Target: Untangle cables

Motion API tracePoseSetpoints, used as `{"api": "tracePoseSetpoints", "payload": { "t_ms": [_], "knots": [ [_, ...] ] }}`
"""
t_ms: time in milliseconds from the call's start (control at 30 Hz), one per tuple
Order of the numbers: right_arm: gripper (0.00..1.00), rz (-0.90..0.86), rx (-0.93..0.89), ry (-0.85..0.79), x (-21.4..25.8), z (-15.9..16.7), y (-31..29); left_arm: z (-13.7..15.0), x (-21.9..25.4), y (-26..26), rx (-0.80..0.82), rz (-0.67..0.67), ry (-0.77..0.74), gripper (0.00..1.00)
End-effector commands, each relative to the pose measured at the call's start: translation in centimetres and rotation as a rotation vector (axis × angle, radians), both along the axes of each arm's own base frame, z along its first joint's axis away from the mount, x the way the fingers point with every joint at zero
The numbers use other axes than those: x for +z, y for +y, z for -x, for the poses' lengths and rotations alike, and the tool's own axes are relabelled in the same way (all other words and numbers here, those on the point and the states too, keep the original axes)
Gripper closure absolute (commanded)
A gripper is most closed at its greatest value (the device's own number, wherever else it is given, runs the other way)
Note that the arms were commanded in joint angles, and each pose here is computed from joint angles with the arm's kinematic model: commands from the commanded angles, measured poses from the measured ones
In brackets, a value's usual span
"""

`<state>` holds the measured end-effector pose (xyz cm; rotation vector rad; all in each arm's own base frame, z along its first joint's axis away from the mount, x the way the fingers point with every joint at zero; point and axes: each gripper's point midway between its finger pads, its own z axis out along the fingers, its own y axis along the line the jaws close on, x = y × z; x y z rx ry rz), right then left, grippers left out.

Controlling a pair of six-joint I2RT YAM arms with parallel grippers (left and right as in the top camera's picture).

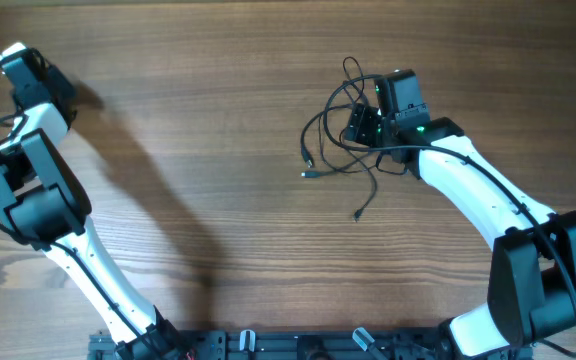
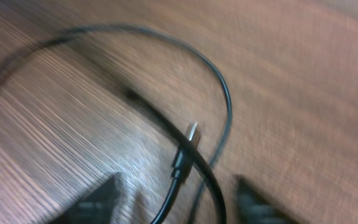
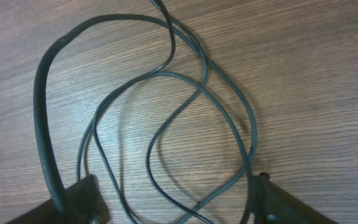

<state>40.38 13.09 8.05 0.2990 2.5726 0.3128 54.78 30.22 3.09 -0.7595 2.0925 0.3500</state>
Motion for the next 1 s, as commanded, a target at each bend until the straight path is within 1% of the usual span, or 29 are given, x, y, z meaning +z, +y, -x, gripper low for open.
{"api": "tracePoseSetpoints", "payload": {
  "t_ms": [0, 33, 67, 100, 133, 200, 267, 300, 367, 400, 467, 533, 567, 600, 633, 667, 700, 733, 767, 800, 833, 867, 900, 933, 967],
  "knots": [
    [0.00, -0.035, 0.080, 0.030, -0.9, 0.7, 1.3, 0.4, 10.4, 2.5, 0.121, -0.070, -0.145, 0.00],
    [0.00, -0.034, 0.089, 0.027, -0.8, 0.6, 1.4, 0.5, 13.2, 2.1, 0.115, -0.079, -0.169, 0.00],
    [0.00, -0.035, 0.089, 0.024, -0.7, 0.6, 1.4, 1.0, 17.1, 0.9, 0.101, -0.090, -0.198, 0.00],
    [0.00, -0.040, 0.091, 0.019, -0.4, 0.6, 1.5, 1.3, 19.5, -0.3, 0.076, -0.088, -0.217, 0.00],
    [0.00, -0.053, 0.094, -0.002, 0.7, 0.5, 1.6, 1.5, 23.1, -4.1, -0.025, -0.051, -0.242, 0.00],
    [0.00, -0.067, 0.089, -0.075, 3.7, 0.4, 1.5, 1.2, 26.0, -12.4, -0.295, 0.083, -0.264, 0.00],
    [0.00, -0.059, 0.051, -0.159, 6.9, 0.3, 0.7, 1.5, 26.5, -20.1, -0.535, 0.226, -0.249, 0.00],
    [0.00, -0.060, 0.009, -0.214, 9.3, 0.5, -0.1, 2.1, 25.8, -24.7, -0.665, 0.324, -0.211, 0.00],
    [0.00, -0.029, -0.072, -0.286, 12.5, 1.5, -2.2, 3.5, 24.2, -31.1, -0.826, 0.469, -0.127, 0.00],
    [0.00, 0.017, -0.127, -0.329, 14.5, 2.6, -3.9, 4.6, 23.1, -34.5, -0.893, 0.541, -0.062, 0.00],
    [0.00, 0.087, -0.203, -0.373, 16.8, 4.7, -6.6, 6.4, 21.3, -38.6, -0.947, 0.601, 0.046, 0.00],
    [0.00, 0.107, -0.217, -0.373, 17.6, 6.4, -7.5, 9.1, 19.0, -43.0, -0.993, 0.641, 0.190, 0.00],
    [0.00, 0.114, -0.214, -0.355, 17.3, 6.9, -7.7, 10.1, 18.2, -44.5, -1.010, 0.653, 0.242, 0.00],
    [0.00, 0.129, -0.210, -0.320, 16.6, 7.4, -7.8, 11.1, 17.2, -46.3, -0.985, 0.685, 0.301, 0.00],
    [0.00, 0.141, -0.206, -0.291, 16.0, 7.7, -7.9, 11.8, 16.1, -47.6, -0.919, 0.719, 0.352, 0.00],
    [0.00, 0.131, -0.181, -0.253, 15.1, 7.8, -7.4, 13.0, 14.2, -49.5, -0.794, 0.767, 0.423, 0.00],
    [0.00, 0.082, -0.131, -0.212, 14.2, 7.9, -6.1, 13.9, 13.2, -51.4, -0.767, 0.799, 0.457, 0.00],
    [0.00, 0.038, -0.088, -0.181, 13.6, 8.1, -4.9, 14.2, 12.8, -52.4, -0.771, 0.806, 0.469, 0.00],
    [0.00, 0.009, -0.059, -0.155, 13.1, 8.2, -4.1, 15.0, 12.2, -54.4, -0.804, 0.804, 0.493, 0.00],
    [0.00, 0.016, -0.045, -0.124, 12.5, 8.6, -4.1, 15.9, 11.6, -56.4, -0.846, 0.793, 0.516, 0.00],
    [0.00, 0.034, -0.060, -0.121, 12.4, 8.6, -4.5, 16.5, 11.3, -57.6, -0.855, 0.800, 0.529, 0.00],
    [0.00, 0.026, -0.108, -0.125, 12.6, 8.6, -4.9, 17.3, 11.0, -58.7, -0.781, 0.854, 0.558, 0.00],
    [0.00, -0.002, -0.260, -0.129, 13.0, 8.9, -6.4, 17.9, 10.5, -59.4, -0.676, 0.914, 0.587, 0.00],
    [0.00, -0.034, -0.454, -0.131, 13.3, 9.6, -8.5, 18.5, 10.0, -60.1, -0.520, 0.985, 0.610, 0.00],
    [0.00, -0.070, -0.657, -0.134, 13.5, 10.7, -10.8, 18.7, 9.6, -60.4, -0.414, 1.014, 0.613, 0.00]
  ]
}}
